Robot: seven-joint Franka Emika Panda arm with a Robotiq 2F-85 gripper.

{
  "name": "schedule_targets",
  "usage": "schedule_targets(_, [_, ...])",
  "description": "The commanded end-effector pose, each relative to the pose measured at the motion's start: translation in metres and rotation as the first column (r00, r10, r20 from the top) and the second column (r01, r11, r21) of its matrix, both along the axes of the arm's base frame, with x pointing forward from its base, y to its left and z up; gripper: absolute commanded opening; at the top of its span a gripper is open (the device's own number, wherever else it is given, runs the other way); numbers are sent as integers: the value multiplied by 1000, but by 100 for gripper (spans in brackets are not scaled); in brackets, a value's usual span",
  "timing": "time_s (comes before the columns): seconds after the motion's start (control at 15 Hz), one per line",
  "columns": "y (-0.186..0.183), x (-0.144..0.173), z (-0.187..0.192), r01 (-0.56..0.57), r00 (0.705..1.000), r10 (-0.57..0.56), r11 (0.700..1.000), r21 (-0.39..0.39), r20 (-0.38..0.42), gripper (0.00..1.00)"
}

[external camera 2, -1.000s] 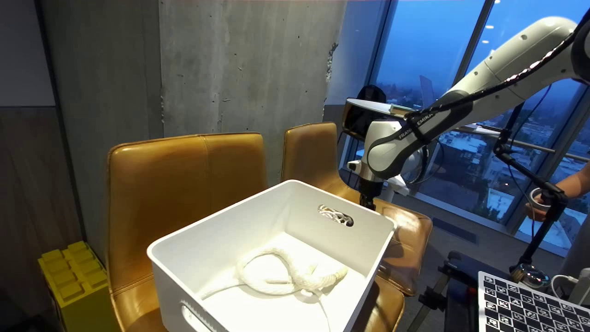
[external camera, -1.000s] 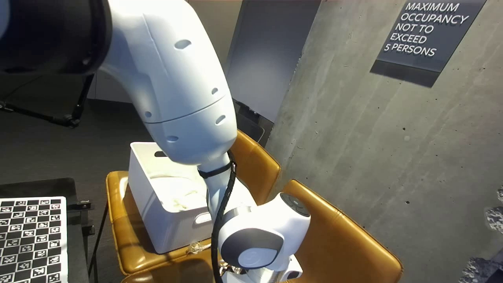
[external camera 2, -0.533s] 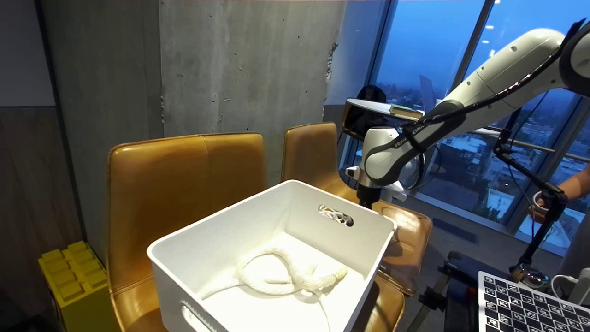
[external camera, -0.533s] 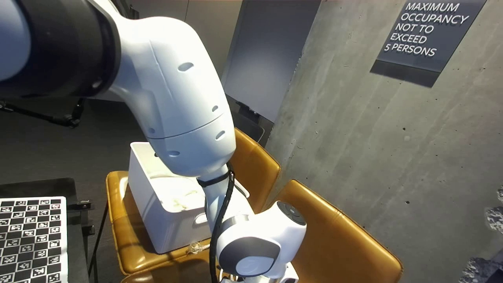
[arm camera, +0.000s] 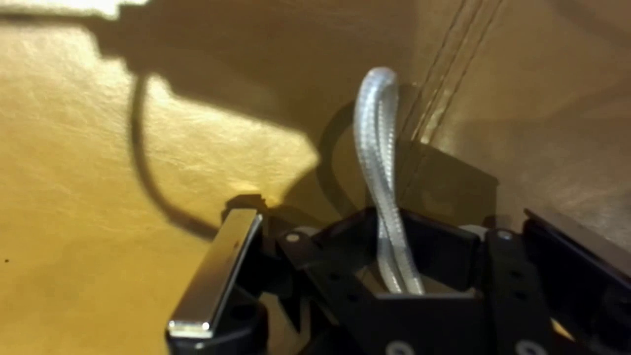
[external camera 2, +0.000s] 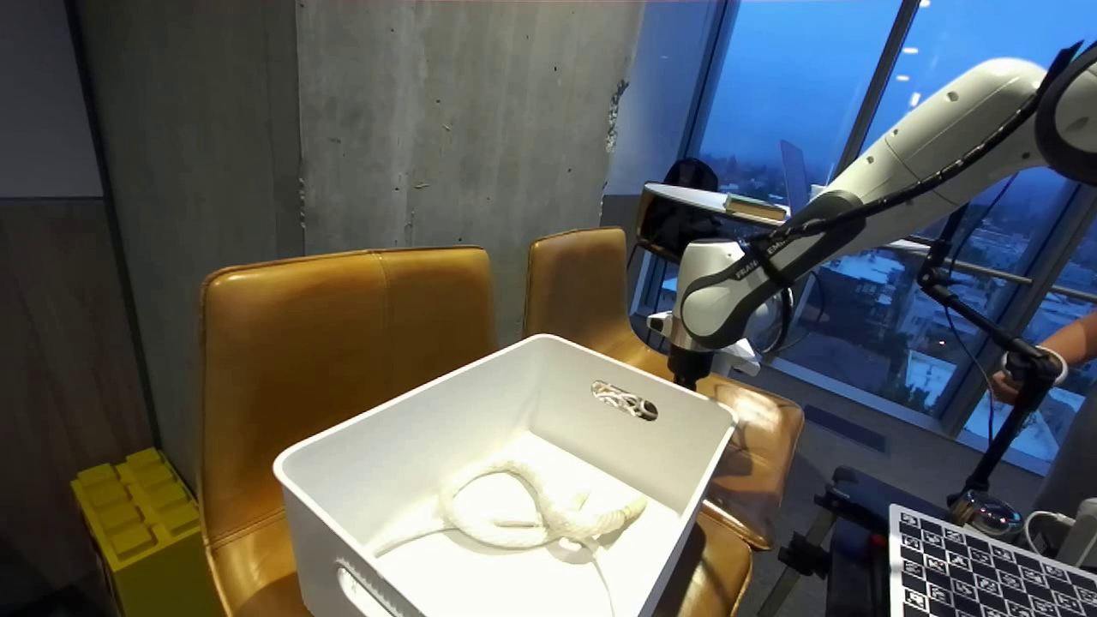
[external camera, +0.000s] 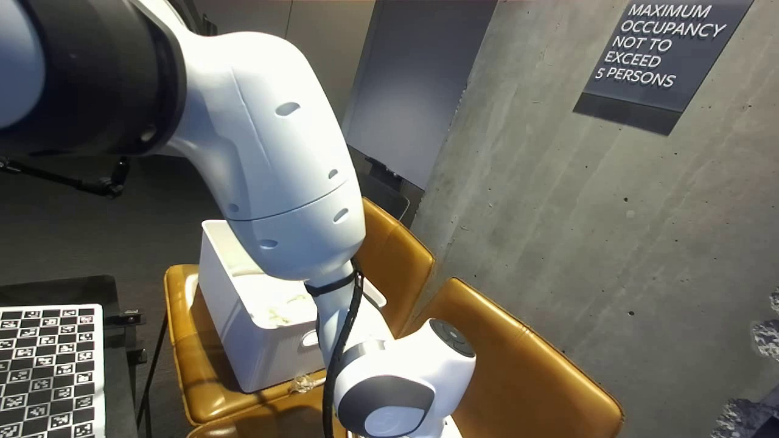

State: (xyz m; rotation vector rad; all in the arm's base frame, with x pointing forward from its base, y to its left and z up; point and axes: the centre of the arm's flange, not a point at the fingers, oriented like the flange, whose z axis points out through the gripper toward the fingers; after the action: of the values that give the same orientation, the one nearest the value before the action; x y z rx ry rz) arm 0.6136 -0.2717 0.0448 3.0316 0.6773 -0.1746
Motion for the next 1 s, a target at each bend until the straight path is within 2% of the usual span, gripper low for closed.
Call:
schedule_targets(0.0, [7,-13,3,5,1000,-6,999,-34,-12,0])
schedule_targets(0.33, [35,-30,55,-14,1000,14,1000,-17,25,0])
schedule_targets(0.67, [80,-34,141,-84,990,85,996,-19,109,0])
schedule_targets(0.93, [128,-28,221,-145,970,147,989,-26,194,0])
